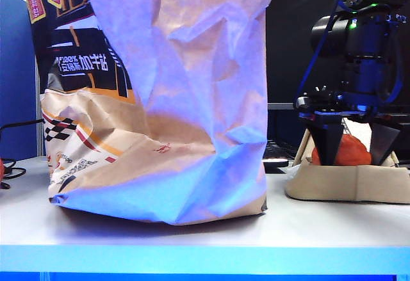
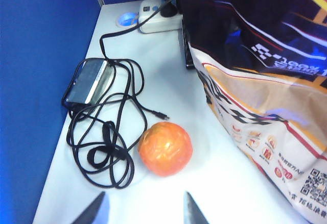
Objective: Open the paper bag and put two oranges into the paper bag.
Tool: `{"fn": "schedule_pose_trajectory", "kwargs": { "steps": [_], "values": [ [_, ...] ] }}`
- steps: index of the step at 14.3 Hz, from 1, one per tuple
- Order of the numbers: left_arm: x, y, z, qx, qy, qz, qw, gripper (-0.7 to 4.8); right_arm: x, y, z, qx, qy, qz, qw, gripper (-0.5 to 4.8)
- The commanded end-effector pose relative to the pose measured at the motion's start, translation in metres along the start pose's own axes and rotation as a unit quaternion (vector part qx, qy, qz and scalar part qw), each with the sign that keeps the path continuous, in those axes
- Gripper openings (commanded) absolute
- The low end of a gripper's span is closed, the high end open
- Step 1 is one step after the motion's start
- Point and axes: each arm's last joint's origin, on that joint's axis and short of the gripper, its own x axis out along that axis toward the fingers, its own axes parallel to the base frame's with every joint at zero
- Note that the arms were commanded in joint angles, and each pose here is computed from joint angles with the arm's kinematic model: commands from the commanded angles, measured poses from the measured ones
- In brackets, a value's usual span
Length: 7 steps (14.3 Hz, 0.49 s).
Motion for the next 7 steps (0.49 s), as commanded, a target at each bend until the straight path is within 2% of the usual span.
{"fn": "schedule_pose_trajectory", "kwargs": {
  "steps": [1,2,3,7],
  "values": [
    [0.0,0.0,0.0,-0.001,-0.001,0.003,1.0,1.93,-0.002,0.0,0.005,0.002,-0.027,0.006,1.0,4.24],
    [0.0,0.0,0.0,-0.001,-0.001,0.003,1.0,1.92,-0.002,0.0,0.007,0.008,-0.036,0.002,0.999,0.38],
    [0.0,0.0,0.0,-0.001,-0.001,0.003,1.0,1.92,-0.002,0.0,0.008,0.008,-0.041,0.002,0.999,-0.06],
    [0.0,0.0,0.0,-0.003,-0.001,0.002,1.0,1.92,-0.016,0.001,0.004,0.004,-0.043,0.002,0.999,-0.06]
  ]
}}
